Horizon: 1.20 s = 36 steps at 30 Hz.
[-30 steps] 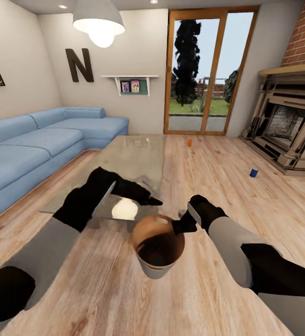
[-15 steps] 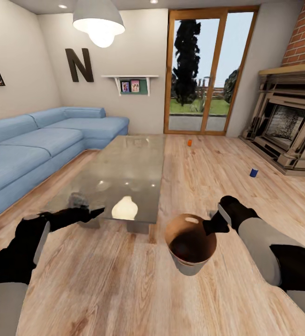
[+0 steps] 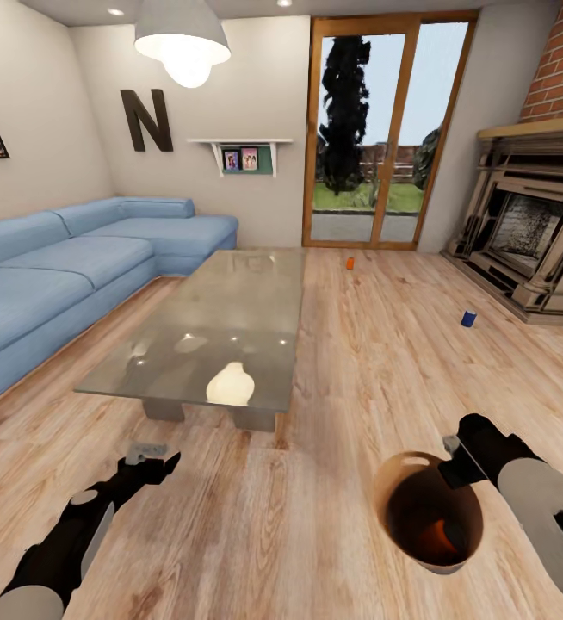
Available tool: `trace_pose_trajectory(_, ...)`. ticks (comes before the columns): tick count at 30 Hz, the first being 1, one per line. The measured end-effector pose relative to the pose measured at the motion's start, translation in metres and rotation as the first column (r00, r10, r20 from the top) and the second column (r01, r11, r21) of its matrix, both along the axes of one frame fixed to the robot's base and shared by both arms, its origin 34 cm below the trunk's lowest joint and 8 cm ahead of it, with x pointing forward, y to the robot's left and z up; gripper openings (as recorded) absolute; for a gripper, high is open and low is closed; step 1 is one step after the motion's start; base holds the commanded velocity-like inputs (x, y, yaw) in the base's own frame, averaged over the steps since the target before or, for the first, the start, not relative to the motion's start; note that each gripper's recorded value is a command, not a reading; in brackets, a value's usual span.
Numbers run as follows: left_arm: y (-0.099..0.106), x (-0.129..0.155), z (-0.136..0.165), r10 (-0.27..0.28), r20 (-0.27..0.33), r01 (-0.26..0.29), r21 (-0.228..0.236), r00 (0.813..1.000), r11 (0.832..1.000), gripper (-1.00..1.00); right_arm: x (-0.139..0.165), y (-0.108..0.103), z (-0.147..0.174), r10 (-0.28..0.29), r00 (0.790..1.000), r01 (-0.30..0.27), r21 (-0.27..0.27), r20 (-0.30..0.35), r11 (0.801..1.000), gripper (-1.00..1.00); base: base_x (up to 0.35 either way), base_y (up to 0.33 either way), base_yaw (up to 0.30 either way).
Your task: Put the three can of soda from the living room inside the tash can in the kitchen.
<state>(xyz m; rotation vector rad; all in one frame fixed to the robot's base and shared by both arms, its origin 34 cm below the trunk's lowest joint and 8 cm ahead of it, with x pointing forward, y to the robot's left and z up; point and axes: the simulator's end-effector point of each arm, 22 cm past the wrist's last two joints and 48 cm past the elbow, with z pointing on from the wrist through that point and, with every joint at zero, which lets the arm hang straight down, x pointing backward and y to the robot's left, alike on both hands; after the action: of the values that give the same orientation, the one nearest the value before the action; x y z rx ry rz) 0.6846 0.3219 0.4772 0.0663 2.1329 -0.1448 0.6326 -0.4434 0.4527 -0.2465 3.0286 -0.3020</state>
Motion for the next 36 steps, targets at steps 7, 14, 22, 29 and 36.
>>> trace_pose_trajectory(7, -0.005, -0.004, -0.008, -0.001, -0.019, 0.001, -0.011, 1.000, 1.000, 1.00, 0.007, 0.014, 0.002, -0.024, 0.999, 0.022, 0.060, 0.029, 0.998, -1.00, 0.000, 0.000, 0.000)
trace_pose_trajectory(14, -0.005, -0.004, -0.008, -0.001, -0.019, 0.001, -0.011, 1.000, 1.000, 1.00, 0.007, 0.017, 0.002, -0.022, 0.999, 0.020, 0.074, 0.027, 0.997, -1.00, 0.000, 0.000, 0.000)
trace_pose_trajectory(22, -0.030, -0.020, -0.030, -0.028, -0.079, 0.023, -0.072, 0.996, 0.997, 1.00, 0.023, 0.050, 0.000, 0.029, 0.998, -0.037, 0.126, 0.061, 0.991, -1.00, 0.000, 0.000, 0.000)
trace_pose_trajectory(29, -0.031, -0.022, -0.031, -0.030, -0.082, 0.024, -0.076, 0.996, 0.997, 1.00, 0.048, 0.111, 0.012, -0.195, 0.971, 0.107, 0.469, 0.141, 0.877, -1.00, 0.000, 0.000, 0.000)
trace_pose_trajectory(36, -0.031, -0.022, -0.031, -0.030, -0.083, 0.024, -0.074, 0.996, 0.997, 1.00, 0.043, 0.102, 0.007, -0.120, 0.982, 0.052, 0.406, 0.144, 0.913, -1.00, 0.000, 0.000, 0.000)
